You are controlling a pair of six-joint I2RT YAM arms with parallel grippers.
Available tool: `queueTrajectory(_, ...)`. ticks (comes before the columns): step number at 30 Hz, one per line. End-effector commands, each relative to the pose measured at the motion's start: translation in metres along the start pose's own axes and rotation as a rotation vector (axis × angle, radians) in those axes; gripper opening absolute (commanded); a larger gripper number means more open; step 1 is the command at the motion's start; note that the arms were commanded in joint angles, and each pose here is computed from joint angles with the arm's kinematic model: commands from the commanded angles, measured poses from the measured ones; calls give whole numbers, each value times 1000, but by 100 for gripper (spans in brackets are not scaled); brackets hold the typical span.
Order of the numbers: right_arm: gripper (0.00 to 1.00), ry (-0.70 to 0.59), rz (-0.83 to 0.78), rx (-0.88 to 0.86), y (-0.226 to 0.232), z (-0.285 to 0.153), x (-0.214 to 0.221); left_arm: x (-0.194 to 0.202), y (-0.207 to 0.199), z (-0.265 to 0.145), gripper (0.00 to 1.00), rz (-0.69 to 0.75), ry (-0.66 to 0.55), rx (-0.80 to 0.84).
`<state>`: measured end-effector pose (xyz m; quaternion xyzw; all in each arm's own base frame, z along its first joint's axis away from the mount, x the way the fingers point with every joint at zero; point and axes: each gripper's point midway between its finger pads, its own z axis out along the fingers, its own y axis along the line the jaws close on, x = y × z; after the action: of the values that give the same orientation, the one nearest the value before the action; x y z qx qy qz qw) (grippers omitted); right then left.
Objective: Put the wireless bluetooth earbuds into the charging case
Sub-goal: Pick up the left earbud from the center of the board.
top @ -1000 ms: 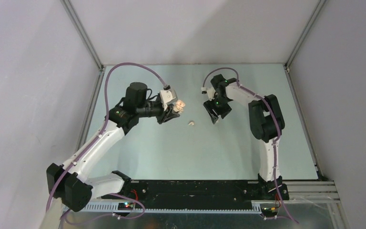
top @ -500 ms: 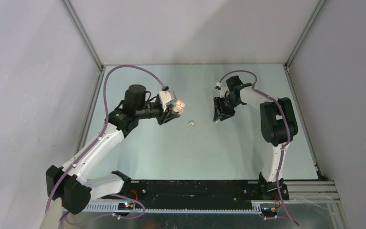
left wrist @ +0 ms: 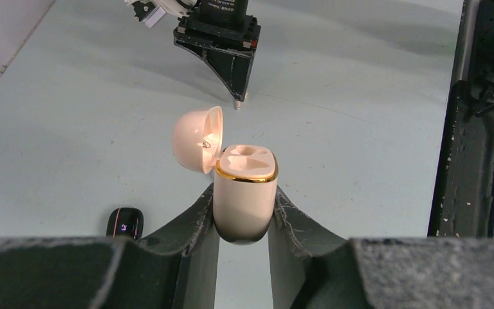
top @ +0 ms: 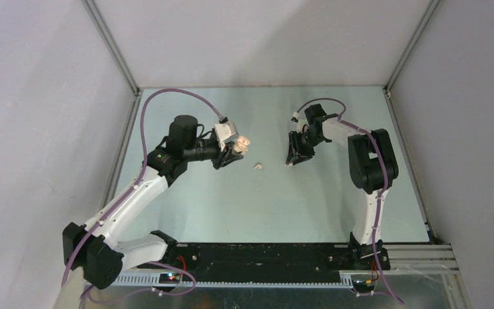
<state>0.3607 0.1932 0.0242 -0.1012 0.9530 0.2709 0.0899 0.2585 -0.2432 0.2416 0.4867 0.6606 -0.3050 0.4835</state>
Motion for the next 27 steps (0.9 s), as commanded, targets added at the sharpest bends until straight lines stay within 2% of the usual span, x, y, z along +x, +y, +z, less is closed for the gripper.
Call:
queueTrajectory(1, 40, -26, 19, 29, -7, 2, -7, -14, 1, -4, 1, 32, -49, -11)
queueTrajectory(9, 39, -34, 29, 70, -15, 3, -1, -12, 2, -4, 1, 34, -47, -13)
queueTrajectory(15, 27, -20, 36, 74, -19, 10, 1, -13, 2, -5, 1, 36, -48, -14)
queueTrajectory(21, 25, -29, 31, 91, -20, 9, -1, -13, 2, -4, 1, 34, -47, -11)
queueTrajectory(25, 18, -57, -2, 96, -15, 1, -8, -12, 2, -3, 1, 30, -45, -11)
queueTrajectory(27, 18, -89, -33, 95, -8, -10, -16, -12, 1, -2, 1, 22, -49, -7)
